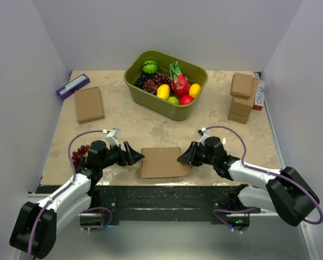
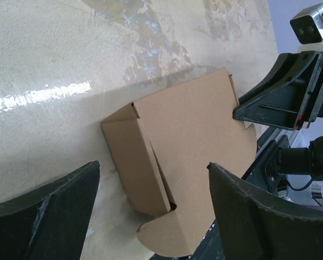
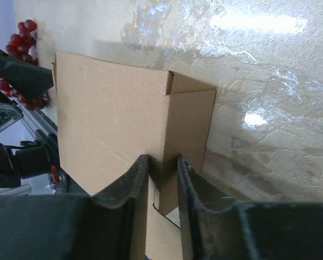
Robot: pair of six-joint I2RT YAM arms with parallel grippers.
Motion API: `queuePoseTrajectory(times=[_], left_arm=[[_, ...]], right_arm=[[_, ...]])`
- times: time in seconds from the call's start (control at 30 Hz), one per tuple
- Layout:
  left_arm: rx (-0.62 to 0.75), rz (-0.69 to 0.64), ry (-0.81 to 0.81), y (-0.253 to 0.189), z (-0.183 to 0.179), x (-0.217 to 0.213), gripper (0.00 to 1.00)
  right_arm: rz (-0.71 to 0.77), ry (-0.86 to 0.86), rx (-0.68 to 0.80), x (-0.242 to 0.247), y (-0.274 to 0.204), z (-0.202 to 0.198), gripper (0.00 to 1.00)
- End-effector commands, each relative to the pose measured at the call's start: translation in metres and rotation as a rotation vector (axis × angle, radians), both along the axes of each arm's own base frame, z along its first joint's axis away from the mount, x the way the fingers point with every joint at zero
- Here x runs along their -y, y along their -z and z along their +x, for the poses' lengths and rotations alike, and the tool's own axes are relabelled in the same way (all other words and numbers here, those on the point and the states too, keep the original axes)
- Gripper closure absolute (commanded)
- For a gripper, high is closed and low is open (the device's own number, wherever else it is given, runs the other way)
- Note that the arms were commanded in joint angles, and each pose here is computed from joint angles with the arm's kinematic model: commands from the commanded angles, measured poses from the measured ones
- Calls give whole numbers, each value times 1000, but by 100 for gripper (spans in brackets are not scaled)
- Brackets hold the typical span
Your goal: Fold the paper box
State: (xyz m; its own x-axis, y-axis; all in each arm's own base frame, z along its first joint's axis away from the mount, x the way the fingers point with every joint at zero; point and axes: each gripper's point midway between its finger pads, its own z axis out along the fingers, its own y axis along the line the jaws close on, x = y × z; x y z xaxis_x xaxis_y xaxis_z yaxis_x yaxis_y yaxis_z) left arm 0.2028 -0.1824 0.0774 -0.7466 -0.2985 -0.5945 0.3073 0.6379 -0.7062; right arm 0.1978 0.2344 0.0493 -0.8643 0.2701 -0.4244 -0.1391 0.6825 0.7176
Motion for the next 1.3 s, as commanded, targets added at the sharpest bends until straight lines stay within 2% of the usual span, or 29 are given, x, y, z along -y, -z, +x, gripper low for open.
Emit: queuePoseTrajectory(times=[0.0, 0.17, 0.5, 0.9, 1.0, 1.2, 1.27], left_arm=[[26, -45, -2, -9, 2, 4, 14], [-31, -67, -33, 0, -3, 2, 13], [-62, -186, 6, 4, -18, 16, 13], [-109, -183, 22, 17, -23, 33, 15], [-125, -158, 17, 23, -24, 35, 15], [-215, -33, -115, 64, -30, 8, 13], [-225, -27, -149, 67, -29, 3, 13]], right_arm=[[-86, 39, -109, 23, 34, -18, 80], [-97, 64, -131, 30, 40, -17, 85], [-113, 72, -150, 33, 49, -15, 87], [-116, 80, -150, 35, 48, -13, 88], [-118, 82, -146, 35, 46, -13, 88], [-128, 91, -133, 38, 43, -11, 88], [-159, 102, -135, 43, 49, -11, 91]])
